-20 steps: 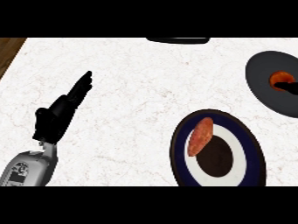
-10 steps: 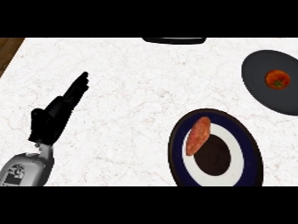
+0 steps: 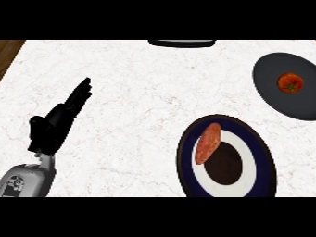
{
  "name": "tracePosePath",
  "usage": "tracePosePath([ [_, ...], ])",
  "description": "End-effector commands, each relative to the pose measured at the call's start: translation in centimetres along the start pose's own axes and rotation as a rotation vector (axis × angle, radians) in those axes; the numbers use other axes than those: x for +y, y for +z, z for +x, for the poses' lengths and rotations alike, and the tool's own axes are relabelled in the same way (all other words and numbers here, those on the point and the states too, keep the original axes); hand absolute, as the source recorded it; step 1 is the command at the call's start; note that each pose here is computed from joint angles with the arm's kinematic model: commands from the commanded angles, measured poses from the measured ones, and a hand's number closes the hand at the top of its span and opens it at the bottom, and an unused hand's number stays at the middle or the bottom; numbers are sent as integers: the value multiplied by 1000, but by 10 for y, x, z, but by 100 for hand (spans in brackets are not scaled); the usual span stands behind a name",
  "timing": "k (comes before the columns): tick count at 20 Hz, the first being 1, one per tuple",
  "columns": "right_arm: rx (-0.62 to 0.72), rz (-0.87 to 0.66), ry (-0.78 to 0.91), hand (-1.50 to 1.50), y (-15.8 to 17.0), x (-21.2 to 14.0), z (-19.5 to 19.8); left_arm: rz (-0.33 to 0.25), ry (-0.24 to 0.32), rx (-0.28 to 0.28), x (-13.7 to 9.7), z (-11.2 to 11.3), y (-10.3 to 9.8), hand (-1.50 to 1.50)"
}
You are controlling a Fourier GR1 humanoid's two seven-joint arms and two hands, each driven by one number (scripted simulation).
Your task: Pick the tomato from the plate and place it in the pan
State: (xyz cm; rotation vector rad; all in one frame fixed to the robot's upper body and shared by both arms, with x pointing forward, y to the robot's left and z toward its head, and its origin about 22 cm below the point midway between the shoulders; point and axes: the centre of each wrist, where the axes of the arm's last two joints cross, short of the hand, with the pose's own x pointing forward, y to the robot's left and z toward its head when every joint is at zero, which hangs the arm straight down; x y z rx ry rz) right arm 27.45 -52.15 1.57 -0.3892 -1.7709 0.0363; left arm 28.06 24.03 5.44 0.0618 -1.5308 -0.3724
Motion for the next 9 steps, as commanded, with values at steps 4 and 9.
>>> tracePosePath([
  [4, -102, 60, -94, -150, 35, -10, -18, -1, 2, 9, 8, 3, 0, 0],
  [9, -94, 38, -67, -150, 43, -11, -22, 13, -5, 8, 9, 7, -8, 0],
])
